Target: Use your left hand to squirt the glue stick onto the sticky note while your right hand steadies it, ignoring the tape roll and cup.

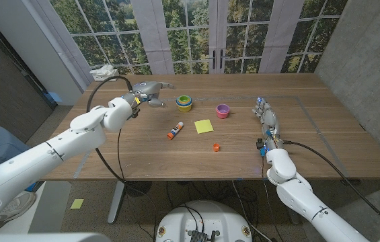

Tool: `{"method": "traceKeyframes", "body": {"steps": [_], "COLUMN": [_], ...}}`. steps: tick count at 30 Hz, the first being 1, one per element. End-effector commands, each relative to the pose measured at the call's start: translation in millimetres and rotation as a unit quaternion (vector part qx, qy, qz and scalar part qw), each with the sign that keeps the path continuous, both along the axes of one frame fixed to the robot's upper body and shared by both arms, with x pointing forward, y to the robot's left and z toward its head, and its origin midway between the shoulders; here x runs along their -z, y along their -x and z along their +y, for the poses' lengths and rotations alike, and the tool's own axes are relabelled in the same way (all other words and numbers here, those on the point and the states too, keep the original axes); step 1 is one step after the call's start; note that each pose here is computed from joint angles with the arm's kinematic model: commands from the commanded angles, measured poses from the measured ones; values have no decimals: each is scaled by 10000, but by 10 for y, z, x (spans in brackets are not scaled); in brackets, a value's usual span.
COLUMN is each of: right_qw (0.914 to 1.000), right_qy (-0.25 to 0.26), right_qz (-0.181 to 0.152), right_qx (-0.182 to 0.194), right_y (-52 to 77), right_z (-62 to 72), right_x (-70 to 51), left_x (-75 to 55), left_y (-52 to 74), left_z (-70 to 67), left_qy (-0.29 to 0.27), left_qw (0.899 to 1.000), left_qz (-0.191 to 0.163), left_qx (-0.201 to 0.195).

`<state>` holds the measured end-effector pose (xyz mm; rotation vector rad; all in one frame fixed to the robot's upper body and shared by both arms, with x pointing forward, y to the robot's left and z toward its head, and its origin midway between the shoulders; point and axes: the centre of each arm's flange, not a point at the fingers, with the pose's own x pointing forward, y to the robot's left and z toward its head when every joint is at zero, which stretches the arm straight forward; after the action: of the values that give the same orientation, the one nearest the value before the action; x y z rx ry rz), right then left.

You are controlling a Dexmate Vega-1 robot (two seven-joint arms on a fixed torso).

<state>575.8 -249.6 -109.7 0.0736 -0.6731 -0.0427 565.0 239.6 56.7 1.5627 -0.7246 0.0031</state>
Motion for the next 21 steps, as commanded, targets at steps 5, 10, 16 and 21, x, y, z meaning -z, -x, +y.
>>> {"method": "traceKeyframes", "body": {"steps": [5, 10, 16, 21], "right_qw": [9993, 9990, 9987, 9984], "right_qy": [-245, -298, -365, -372], "right_qz": [-178, -210, -246, -298], "right_qx": [212, 246, 271, 305], "right_y": [125, 141, 157, 172], "right_z": [56, 92, 136, 157], "right_x": [104, 133, 158, 158], "left_x": [-210, -244, -237, -208], "left_y": [16, 42, 48, 51], "left_z": [-98, -125, -165, -220], "left_qy": [-1149, -1433, -1772, -2168], "left_qw": [9932, 9895, 9837, 9743], "left_qz": [184, 152, 272, 366], "left_qx": [53, 85, 147, 482]}}
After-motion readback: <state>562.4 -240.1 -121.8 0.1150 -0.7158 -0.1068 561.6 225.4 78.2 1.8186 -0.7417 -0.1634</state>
